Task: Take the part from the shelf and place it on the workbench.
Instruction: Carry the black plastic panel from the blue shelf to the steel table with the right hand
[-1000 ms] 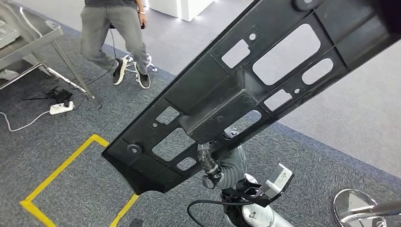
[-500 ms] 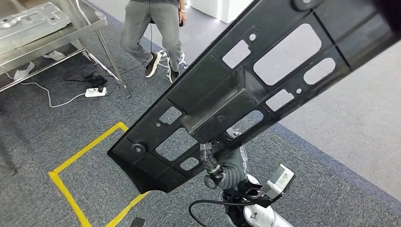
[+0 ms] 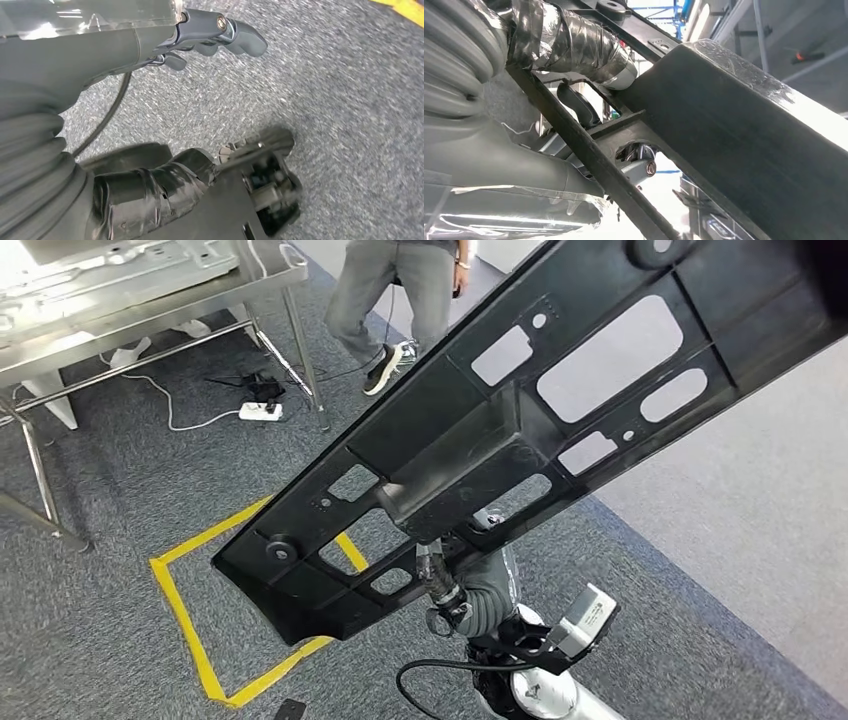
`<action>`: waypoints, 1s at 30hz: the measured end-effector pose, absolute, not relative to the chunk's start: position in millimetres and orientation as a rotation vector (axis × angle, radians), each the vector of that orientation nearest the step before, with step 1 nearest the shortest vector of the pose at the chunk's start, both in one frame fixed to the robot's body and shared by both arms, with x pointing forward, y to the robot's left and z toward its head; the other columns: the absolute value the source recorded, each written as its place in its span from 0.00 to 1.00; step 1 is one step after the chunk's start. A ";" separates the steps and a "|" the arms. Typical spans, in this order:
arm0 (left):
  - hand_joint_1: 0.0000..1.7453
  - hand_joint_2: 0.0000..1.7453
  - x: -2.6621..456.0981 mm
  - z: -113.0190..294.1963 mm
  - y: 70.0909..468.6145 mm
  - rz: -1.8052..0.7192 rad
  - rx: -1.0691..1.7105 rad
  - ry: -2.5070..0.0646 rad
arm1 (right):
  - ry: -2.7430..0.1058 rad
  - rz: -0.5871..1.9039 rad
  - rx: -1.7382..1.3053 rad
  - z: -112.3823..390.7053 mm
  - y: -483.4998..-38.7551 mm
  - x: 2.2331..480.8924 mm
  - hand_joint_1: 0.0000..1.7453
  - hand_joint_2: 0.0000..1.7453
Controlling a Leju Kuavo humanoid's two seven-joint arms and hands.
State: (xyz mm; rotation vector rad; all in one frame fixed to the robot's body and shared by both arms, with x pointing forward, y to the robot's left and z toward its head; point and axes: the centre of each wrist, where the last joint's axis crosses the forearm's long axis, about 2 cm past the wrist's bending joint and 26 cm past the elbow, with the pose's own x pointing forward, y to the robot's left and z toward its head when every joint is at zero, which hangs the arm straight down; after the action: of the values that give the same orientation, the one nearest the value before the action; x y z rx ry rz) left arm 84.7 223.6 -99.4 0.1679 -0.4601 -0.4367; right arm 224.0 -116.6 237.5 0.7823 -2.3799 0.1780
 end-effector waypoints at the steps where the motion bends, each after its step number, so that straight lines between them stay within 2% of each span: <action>1: 0.00 1.00 84.1 -99.5 223.5 -0.437 0.168 -0.459 | -2.381 0.178 0.783 237.8 -116.6 224.1 1.00 1.00; 30: 0.00 1.00 85.5 -99.3 224.5 -0.435 0.177 -0.443 | -2.378 0.169 0.787 238.5 -115.4 224.2 1.00 1.00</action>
State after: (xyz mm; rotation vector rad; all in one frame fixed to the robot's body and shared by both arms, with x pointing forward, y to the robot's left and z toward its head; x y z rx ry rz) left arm 85.5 224.5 -99.3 0.1766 -0.4430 -0.4349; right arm 224.2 -115.4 238.5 0.7870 -2.3781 0.1688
